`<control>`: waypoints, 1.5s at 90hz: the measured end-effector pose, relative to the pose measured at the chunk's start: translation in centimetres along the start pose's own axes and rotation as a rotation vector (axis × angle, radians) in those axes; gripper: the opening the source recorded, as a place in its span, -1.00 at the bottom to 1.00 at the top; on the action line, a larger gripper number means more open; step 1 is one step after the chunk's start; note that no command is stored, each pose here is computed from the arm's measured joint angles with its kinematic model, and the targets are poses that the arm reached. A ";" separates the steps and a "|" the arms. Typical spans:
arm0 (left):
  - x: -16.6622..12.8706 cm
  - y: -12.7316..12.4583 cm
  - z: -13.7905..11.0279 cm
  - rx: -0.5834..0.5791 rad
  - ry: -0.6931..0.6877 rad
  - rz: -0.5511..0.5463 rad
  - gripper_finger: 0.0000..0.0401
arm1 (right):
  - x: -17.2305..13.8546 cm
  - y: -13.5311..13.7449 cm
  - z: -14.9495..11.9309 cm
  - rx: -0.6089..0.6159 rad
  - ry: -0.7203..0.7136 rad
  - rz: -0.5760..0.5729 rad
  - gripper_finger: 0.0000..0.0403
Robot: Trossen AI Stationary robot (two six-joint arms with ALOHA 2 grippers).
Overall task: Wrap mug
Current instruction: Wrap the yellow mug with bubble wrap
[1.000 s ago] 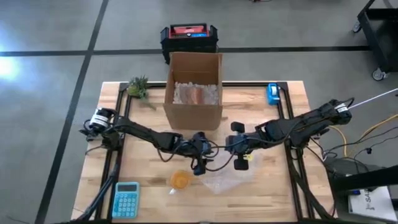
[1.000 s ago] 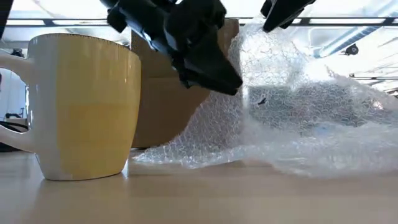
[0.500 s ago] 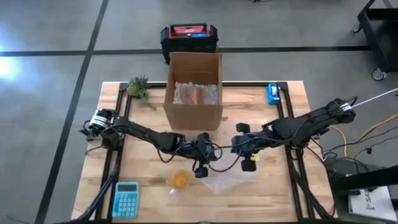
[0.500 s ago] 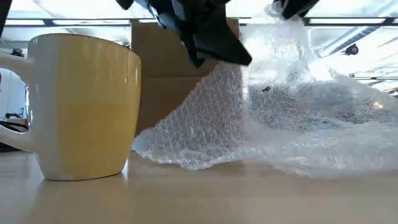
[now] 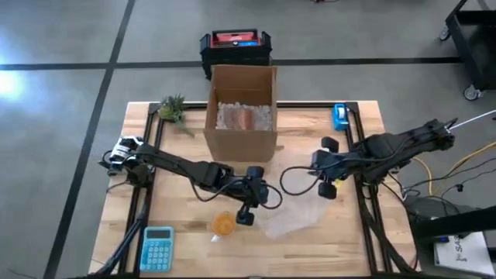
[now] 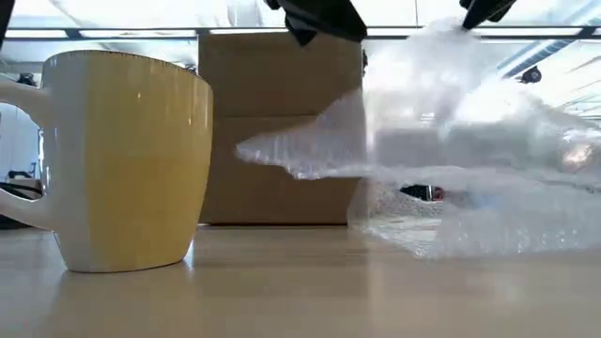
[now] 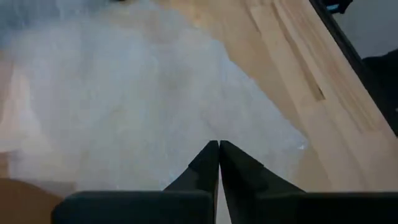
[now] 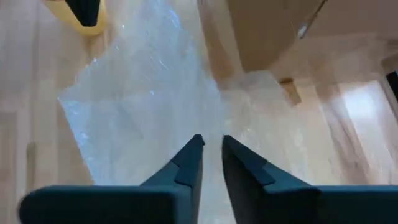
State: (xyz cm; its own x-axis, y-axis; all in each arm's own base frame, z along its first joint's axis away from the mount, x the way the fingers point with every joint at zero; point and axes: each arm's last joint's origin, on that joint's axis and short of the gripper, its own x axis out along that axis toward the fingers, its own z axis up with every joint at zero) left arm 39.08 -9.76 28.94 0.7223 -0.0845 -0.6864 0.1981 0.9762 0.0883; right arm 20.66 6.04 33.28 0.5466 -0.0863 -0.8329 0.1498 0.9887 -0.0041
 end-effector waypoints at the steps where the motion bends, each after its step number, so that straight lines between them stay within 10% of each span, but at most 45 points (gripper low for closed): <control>1: 0.0 0.1 0.0 -0.002 0.001 0.004 -1.00 | 0.0 0.0 0.0 0.000 0.000 0.002 -0.62; 47: 1.5 0.9 -1.9 -0.199 0.098 0.118 -0.94 | 4.2 -0.4 -3.4 0.013 0.133 -0.099 -0.08; 71: 4.3 2.6 -4.8 -0.361 0.175 0.254 -0.38 | 8.8 -2.2 -7.5 0.150 0.150 -0.348 -0.08; 101: 9.3 2.9 -9.1 -0.432 0.293 0.202 0.08 | 12.8 -4.6 -10.2 0.313 0.100 -0.384 -0.08; 119: 11.6 2.7 -10.4 -0.398 0.321 0.172 -0.10 | 13.8 -5.0 -11.0 0.320 0.079 -0.367 -0.08; 135: 11.2 2.6 -10.1 -0.351 0.314 0.148 -0.85 | 14.3 -4.8 -11.5 0.302 0.104 -0.269 -0.08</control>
State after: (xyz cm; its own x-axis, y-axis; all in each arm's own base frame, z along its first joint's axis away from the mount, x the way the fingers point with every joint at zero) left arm 41.06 -6.12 14.20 0.4810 0.0716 -0.8738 -0.1656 0.9861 -0.0104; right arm 18.31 1.49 15.02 0.3714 -0.3089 -0.8756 0.5194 0.8508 -0.0798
